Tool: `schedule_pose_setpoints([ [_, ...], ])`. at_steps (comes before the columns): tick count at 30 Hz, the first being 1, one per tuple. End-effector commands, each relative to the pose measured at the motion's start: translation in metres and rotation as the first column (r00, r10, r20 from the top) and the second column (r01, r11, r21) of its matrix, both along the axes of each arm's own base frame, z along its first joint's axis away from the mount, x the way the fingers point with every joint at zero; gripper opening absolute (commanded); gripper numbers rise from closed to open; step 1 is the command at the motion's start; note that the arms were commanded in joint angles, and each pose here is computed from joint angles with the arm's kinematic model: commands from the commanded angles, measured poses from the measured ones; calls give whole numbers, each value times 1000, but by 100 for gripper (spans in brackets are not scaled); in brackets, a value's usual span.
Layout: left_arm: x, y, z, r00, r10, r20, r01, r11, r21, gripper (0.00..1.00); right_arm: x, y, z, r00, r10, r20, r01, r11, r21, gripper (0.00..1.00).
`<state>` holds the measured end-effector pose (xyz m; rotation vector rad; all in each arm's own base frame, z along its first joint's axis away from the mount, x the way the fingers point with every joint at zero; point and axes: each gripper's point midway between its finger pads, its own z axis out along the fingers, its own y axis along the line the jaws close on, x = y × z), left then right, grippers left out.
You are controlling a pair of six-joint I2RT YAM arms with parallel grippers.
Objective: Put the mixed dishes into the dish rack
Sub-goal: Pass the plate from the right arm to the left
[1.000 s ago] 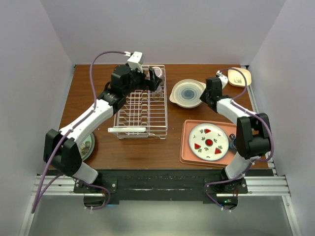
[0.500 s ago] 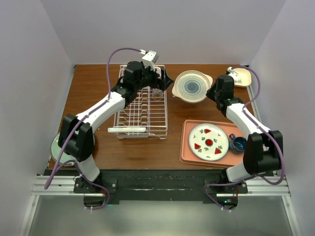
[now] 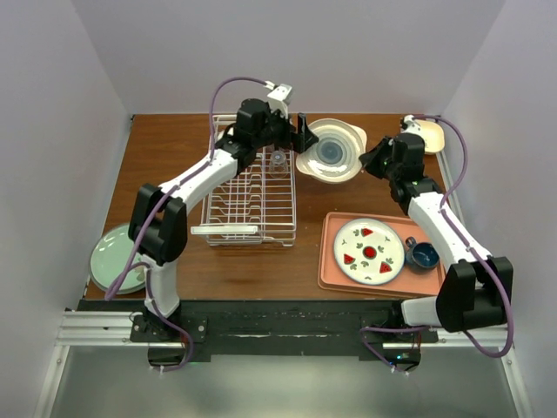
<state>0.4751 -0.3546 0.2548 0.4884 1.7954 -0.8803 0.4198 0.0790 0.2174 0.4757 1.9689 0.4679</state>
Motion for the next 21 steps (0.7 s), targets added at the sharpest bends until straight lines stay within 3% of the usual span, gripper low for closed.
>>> schedule_pose_setpoints([
  [1, -4, -12, 21, 995, -80, 52, 81, 996, -30, 100, 6, 29, 81, 955, 130, 268, -157, 985, 79, 0],
  [6, -10, -16, 20, 991, -131, 23, 132, 989, -63, 96, 5, 43, 85, 926, 224, 303, -251, 966, 54, 0],
  [12, -22, -14, 27, 983, -186, 5, 186, 978, -96, 68, 8, 56, 84, 890, 328, 316, -347, 938, 4, 0],
  [15, -32, -11, 30, 971, -237, 5, 236, 966, -110, 47, 10, 61, 81, 877, 366, 311, -381, 925, -14, 0],
  [16, -35, -11, 31, 969, -247, 3, 246, 963, -112, 32, 11, 61, 79, 877, 369, 307, -383, 924, -17, 0],
  [18, -41, -9, 31, 963, -268, 0, 267, 957, -112, 16, 12, 62, 78, 875, 375, 308, -389, 921, -18, 0],
  [19, -42, -8, 31, 963, -270, -1, 269, 957, -109, 0, 12, 63, 78, 873, 379, 308, -393, 919, -19, 0],
  [21, -47, -5, 31, 961, -277, 0, 276, 956, -102, 0, 12, 65, 80, 870, 383, 311, -397, 918, -20, 0],
])
